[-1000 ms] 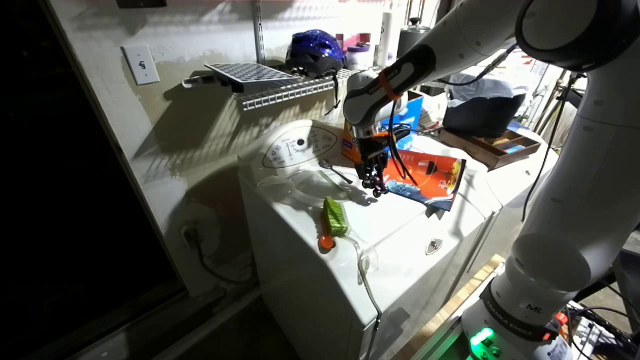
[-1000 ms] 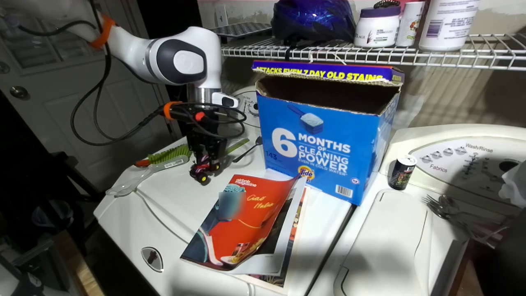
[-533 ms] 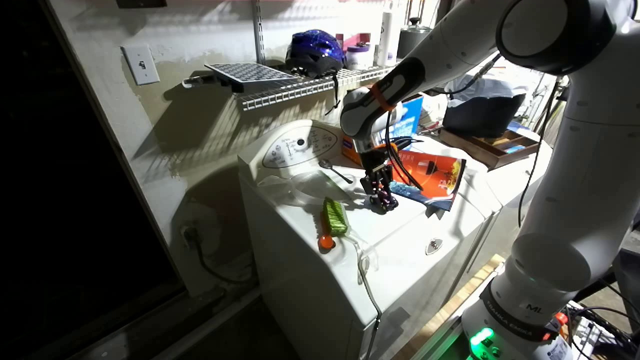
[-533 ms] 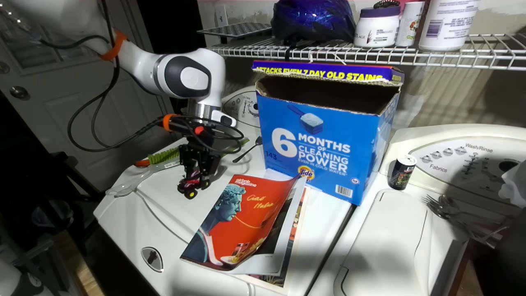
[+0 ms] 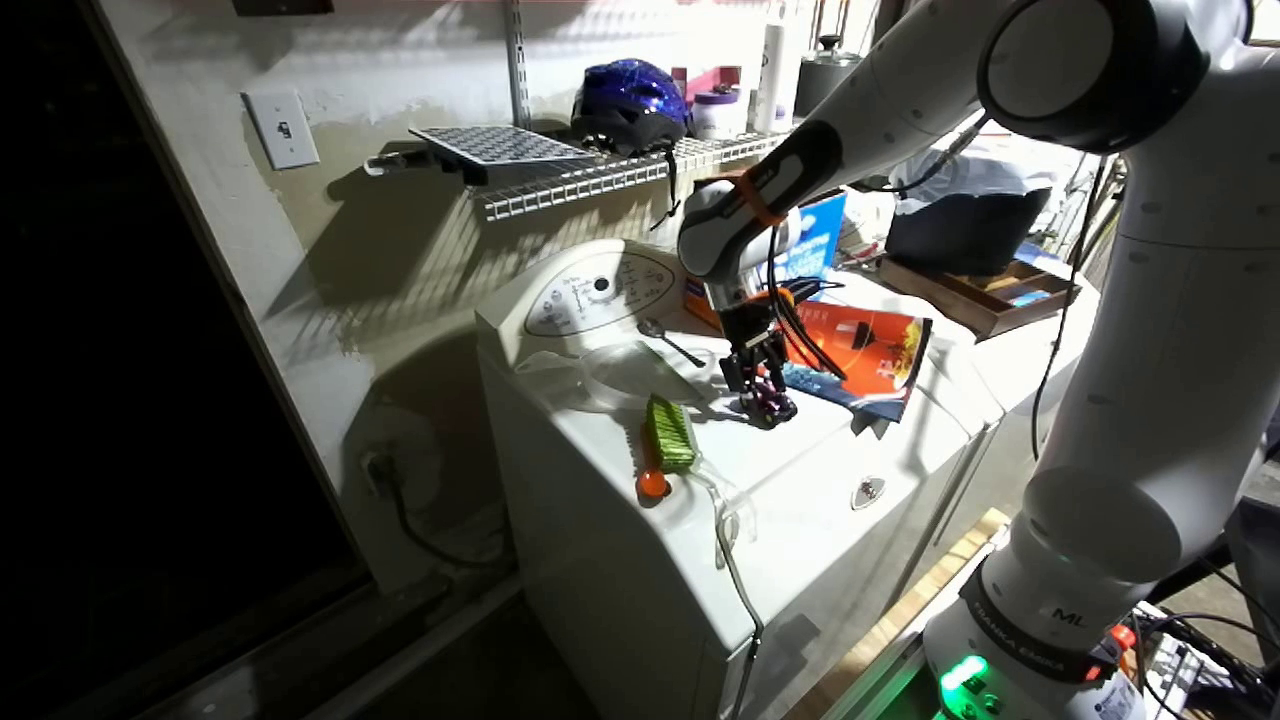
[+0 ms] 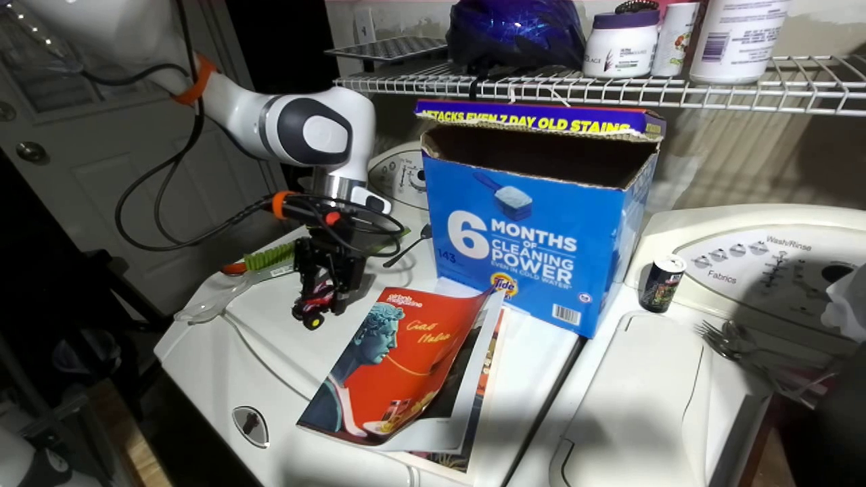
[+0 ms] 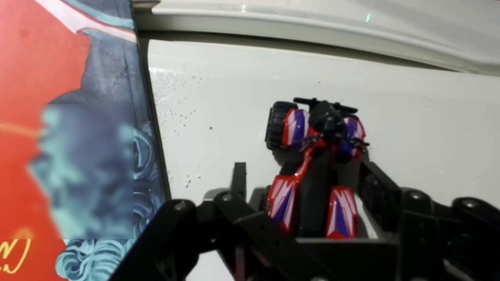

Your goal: Flip the car over.

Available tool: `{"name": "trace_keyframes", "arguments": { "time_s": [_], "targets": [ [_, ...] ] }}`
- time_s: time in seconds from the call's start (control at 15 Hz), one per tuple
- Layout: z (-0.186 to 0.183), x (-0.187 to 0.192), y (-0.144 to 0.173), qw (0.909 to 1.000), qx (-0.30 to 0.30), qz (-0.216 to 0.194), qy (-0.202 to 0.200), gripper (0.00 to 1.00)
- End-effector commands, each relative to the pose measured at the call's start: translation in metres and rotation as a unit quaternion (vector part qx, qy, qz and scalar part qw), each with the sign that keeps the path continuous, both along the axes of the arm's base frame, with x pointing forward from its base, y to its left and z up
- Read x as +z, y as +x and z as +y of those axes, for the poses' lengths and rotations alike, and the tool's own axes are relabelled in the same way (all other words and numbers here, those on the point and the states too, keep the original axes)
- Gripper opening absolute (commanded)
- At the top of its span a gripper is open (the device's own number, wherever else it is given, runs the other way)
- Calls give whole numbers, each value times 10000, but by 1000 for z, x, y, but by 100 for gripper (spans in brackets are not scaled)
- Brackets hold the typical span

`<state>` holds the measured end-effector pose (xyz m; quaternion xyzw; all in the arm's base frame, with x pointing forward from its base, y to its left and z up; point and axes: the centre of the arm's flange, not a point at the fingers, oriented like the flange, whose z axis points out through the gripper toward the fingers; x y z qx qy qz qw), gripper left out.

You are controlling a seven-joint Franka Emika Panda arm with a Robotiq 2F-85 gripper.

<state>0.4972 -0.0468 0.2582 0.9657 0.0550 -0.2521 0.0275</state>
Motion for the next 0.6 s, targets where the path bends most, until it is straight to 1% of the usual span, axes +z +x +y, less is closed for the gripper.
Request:
{"name": "trace_keyframes", "arguments": {
  "time_s": [0.0, 0.07, 0.13, 0.2, 0.27, 0.33, 0.4, 0.53],
  "targets": [
    [-2, -2, 8, 9999, 22, 75, 144, 100],
    [-2, -2, 8, 9999, 27, 79, 149, 100],
    [-2, -3, 9, 9998, 36, 78, 154, 96],
    [-2, -4, 10, 9998, 45, 71, 158, 82],
    [-2, -4, 10, 9998, 52, 71, 161, 73],
    [-3, -4, 11, 9998, 57, 71, 158, 68],
    [-3, -4, 11, 9998, 61, 69, 149, 58],
    [-5, -3, 13, 9999, 68, 56, 112, 44]
  ]
}}
